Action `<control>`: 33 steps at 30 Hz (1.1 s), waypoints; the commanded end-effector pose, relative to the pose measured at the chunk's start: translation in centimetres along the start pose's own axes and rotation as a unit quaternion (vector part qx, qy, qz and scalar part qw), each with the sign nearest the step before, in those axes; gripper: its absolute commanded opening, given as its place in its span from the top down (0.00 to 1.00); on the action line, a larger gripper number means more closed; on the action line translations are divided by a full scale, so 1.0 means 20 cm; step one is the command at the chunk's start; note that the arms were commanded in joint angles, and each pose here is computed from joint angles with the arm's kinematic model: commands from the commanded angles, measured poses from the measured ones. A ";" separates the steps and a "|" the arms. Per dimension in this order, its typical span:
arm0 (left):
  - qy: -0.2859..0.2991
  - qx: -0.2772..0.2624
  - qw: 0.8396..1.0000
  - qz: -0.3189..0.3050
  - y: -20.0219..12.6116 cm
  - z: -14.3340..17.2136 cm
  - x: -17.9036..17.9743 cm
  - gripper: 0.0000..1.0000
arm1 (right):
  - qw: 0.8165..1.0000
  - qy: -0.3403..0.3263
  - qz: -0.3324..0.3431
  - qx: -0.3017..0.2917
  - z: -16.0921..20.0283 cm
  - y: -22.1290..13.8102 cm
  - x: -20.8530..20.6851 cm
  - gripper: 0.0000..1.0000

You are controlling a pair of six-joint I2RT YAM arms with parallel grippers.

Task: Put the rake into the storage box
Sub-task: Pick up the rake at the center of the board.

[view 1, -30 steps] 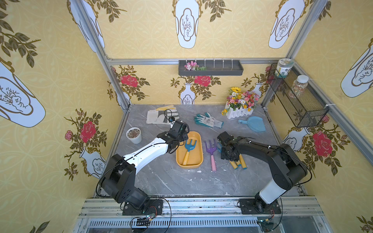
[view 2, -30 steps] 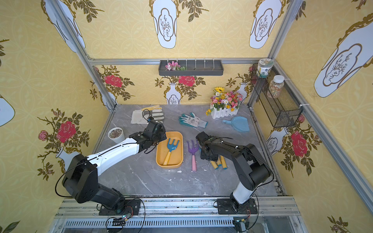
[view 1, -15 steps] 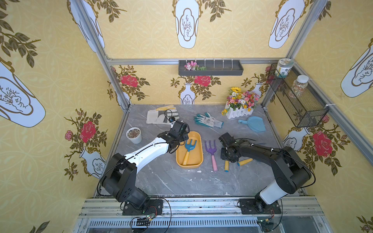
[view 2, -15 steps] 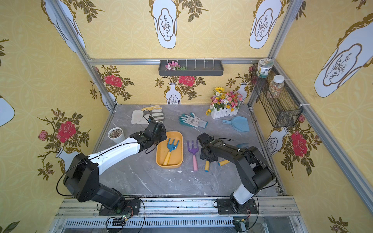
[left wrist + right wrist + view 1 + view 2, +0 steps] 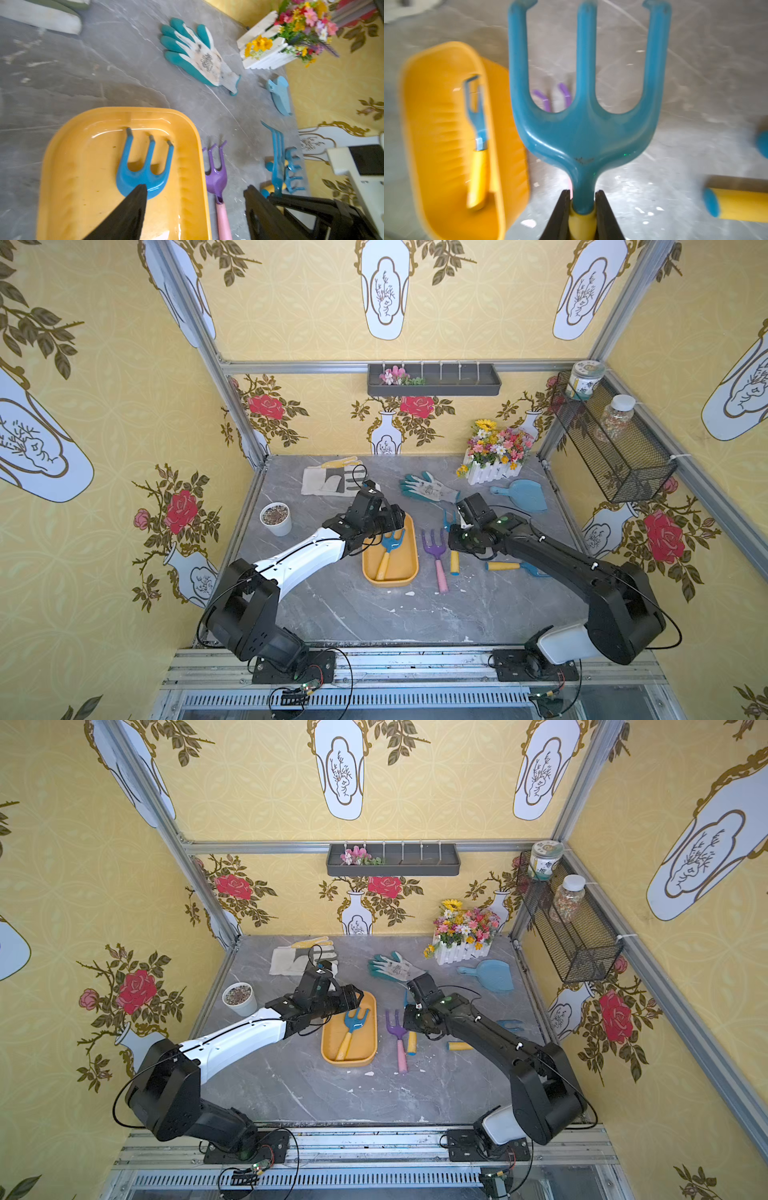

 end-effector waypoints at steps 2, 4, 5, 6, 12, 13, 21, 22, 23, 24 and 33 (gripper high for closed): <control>0.022 0.013 0.995 0.098 -0.01 0.00 -0.14 0.19 | 0.986 -0.033 -0.162 -0.018 -0.05 -0.07 0.27 0.85; 0.021 0.019 0.994 0.106 -0.01 0.01 -0.15 0.19 | 0.979 -0.049 -0.199 -0.016 -0.04 -0.09 0.34 0.85; 0.020 0.020 0.994 0.109 -0.01 0.02 -0.15 0.19 | 0.976 -0.058 -0.210 -0.014 -0.03 -0.09 0.37 0.85; 0.021 0.022 0.993 0.112 -0.01 0.02 -0.15 0.19 | 0.974 -0.068 -0.217 -0.010 -0.02 -0.09 0.40 0.85; 0.019 0.032 0.991 0.125 0.00 0.04 -0.16 0.19 | 0.971 -0.101 -0.218 0.009 0.05 -0.04 0.51 0.84; 0.019 0.032 0.991 0.126 -0.01 0.04 -0.16 0.19 | 0.971 -0.103 -0.217 0.010 0.05 -0.03 0.52 0.84; 0.015 0.041 0.991 0.126 0.01 0.07 -0.15 0.38 | 0.969 -0.113 -0.217 0.005 0.06 -0.04 0.55 0.84; 0.015 0.042 0.991 0.125 0.01 0.07 -0.15 0.38 | 0.969 -0.114 -0.218 0.004 0.05 -0.05 0.55 0.84; 0.013 0.040 0.992 0.123 0.01 0.07 -0.14 0.40 | 0.969 -0.114 -0.218 0.004 0.05 -0.05 0.56 0.84; 0.012 0.039 0.992 0.120 0.01 0.07 -0.14 0.40 | 0.969 -0.115 -0.219 0.004 0.05 -0.06 0.56 0.84; 0.010 0.042 0.991 0.123 0.01 0.07 -0.15 0.43 | 0.968 -0.124 -0.220 -0.009 0.02 -0.09 0.58 0.83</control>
Point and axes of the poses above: each gripper's point midway between its finger pads, its own y axis out along the fingers, its own x axis along the line the jaws close on, z = x × y, the point moved 4 cm from there along -y, back along the fingers, and after that the axes turned 1 degree about y, right-handed, at the moved point
